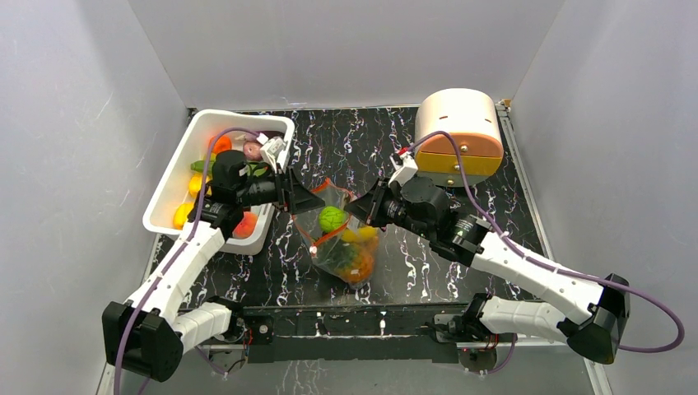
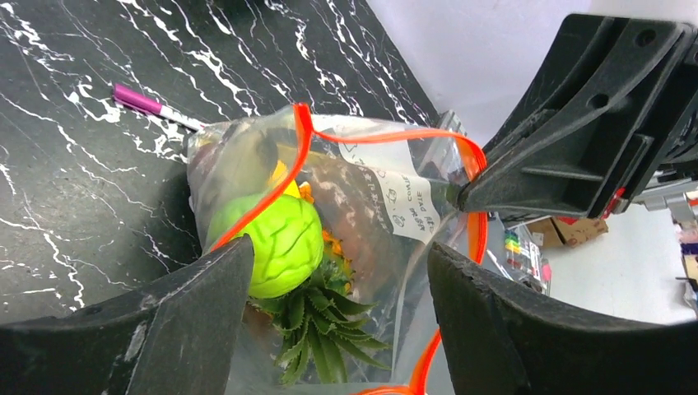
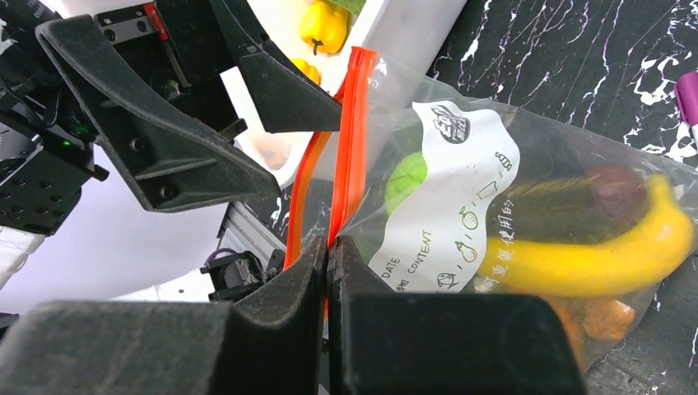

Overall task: Place the food in the zip-top bag and seal the zipper
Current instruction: Place the fake vegetable in the zipper food storage bag, then pick up the fake fruit from the bin.

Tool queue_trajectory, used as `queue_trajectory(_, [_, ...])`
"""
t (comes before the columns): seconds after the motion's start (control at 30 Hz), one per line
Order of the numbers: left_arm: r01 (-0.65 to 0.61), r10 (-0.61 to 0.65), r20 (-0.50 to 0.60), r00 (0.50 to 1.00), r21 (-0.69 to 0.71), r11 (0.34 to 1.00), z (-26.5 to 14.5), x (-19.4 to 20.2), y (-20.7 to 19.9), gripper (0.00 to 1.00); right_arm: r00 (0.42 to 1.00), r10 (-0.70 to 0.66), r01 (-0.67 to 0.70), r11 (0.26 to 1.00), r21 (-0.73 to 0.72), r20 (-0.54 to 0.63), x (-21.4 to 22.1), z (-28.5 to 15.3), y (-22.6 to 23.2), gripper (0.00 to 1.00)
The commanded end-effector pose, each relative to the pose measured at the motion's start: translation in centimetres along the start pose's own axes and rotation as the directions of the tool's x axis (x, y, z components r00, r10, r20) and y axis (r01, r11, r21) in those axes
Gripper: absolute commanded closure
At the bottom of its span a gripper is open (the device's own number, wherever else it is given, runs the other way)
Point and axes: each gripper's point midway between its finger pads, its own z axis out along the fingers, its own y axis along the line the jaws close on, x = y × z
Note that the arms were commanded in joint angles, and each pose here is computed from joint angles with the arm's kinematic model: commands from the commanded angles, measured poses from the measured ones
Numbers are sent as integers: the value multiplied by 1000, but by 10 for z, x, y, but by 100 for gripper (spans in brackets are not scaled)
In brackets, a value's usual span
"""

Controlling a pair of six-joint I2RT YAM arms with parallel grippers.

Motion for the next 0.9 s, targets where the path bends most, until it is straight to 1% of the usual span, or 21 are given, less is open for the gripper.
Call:
queue_trajectory(0.0, [-115,119,63,991,-67,991,-13,-30,-17,23,993,21,-7,993,-119,114,-32,-16,32,100])
queue_trajectory(0.03, [-134,144,78,986,-120,984,-17,-37,-13,22,993,22,-7,992,-123,117,-33,-18,33,100])
queue_trajectory(0.1, [-136,165,85,983,-273,952,-29,-49,1,17,994,11,2,993,-119,109,-31,-20,31,100])
queue_trajectory(0.13, [-154,196,88,977,-350,924,-38,-58,8,2,994,9,4,993,-118,109,-31,-22,31,100])
queue_trajectory(0.27, [-149,248,110,963,-550,822,-61,-71,35,2,994,-3,15,993,-113,112,-31,-27,29,100])
queue_trajectory(0.3, [-123,244,120,962,-608,785,-67,-74,46,2,994,-9,21,994,-111,109,-31,-29,30,100])
queue_trajectory(0.33, [-91,244,133,960,-679,729,-75,-76,62,2,994,-17,30,993,-115,112,-33,-32,31,100])
queue_trajectory(0.43, [-42,240,153,959,-758,651,-88,-78,80,2,993,-20,34,993,-117,119,-34,-35,32,100])
queue_trajectory(0.47, [-46,249,143,958,-779,626,-92,-78,85,2,993,-25,39,993,-115,119,-34,-35,31,100])
queue_trajectory(0.53, [-90,276,99,956,-796,598,-95,-78,90,2,992,-37,49,994,-102,119,-33,-34,28,100])
queue_trajectory(0.6, [-105,282,74,956,-816,568,-99,-77,97,3,992,-50,60,995,-82,117,-31,-34,23,100])
queue_trajectory(0.67, [-106,274,57,960,-832,545,-103,-76,105,6,991,-61,70,995,-75,117,-31,-34,21,100])
queue_trajectory(0.77, [-72,235,52,971,-867,493,-112,-72,123,12,989,-73,82,994,-71,125,-34,-35,21,100])
queue_trajectory(0.87, [-51,199,53,979,-875,482,-119,-68,138,18,987,-90,98,993,-63,131,-36,-35,21,100])
